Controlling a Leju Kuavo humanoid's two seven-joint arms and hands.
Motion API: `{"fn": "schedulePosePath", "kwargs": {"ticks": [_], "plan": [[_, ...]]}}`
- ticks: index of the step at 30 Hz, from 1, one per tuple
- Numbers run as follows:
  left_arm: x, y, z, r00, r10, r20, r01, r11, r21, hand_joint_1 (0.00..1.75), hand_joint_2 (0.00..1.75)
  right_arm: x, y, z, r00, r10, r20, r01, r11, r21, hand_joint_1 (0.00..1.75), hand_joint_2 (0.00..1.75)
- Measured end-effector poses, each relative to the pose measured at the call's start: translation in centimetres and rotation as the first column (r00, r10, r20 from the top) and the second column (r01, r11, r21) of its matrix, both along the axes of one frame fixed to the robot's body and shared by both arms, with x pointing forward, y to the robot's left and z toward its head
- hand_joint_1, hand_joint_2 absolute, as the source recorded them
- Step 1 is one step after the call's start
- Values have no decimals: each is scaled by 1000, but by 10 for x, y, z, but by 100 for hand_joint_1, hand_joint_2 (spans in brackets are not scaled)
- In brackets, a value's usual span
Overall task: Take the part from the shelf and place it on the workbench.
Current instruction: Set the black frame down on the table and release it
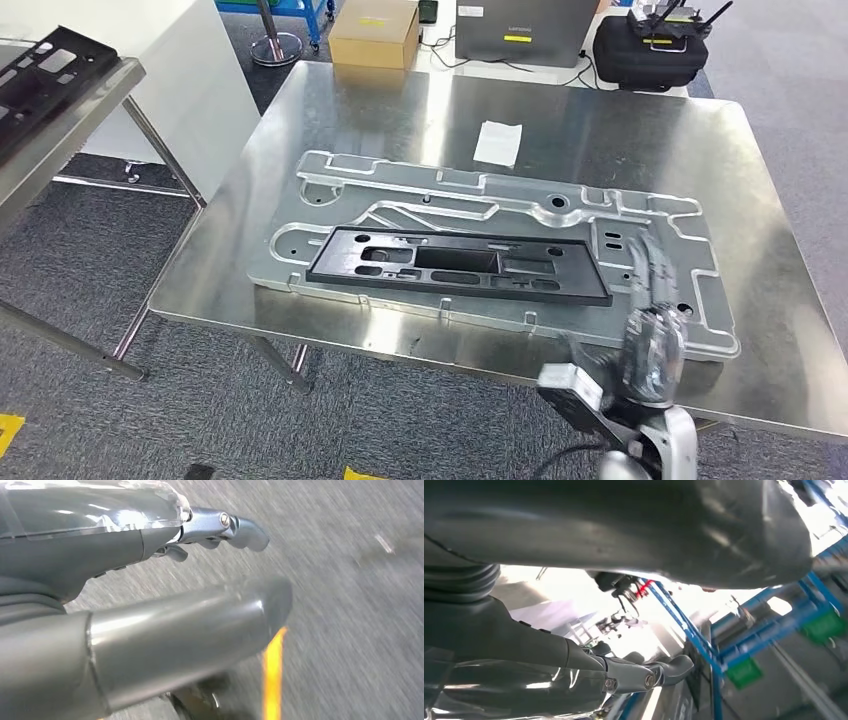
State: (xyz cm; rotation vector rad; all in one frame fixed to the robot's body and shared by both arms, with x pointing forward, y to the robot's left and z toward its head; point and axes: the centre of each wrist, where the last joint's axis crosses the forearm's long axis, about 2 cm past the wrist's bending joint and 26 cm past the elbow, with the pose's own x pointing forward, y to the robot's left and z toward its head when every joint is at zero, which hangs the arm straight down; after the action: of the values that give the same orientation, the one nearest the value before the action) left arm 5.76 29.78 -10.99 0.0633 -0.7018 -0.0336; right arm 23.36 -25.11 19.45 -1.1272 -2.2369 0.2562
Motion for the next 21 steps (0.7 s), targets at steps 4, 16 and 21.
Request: {"fn": "schedulePosePath", "kwargs": {"ticks": [4,16,21], "plan": [[-6,20,0,999,26,-28,-24,998,61,0,0,-33,-30,12,992,-15,128,6,997,75,0,0],[-11,22,-1,997,75,-24,-73,994,79,0,0,-92,-61,9,987,-85,134,55,975,215,0,0],[-11,18,-1,995,93,-20,-92,993,69,0,0,-105,-58,4,994,-55,90,31,967,254,0,0]]}}
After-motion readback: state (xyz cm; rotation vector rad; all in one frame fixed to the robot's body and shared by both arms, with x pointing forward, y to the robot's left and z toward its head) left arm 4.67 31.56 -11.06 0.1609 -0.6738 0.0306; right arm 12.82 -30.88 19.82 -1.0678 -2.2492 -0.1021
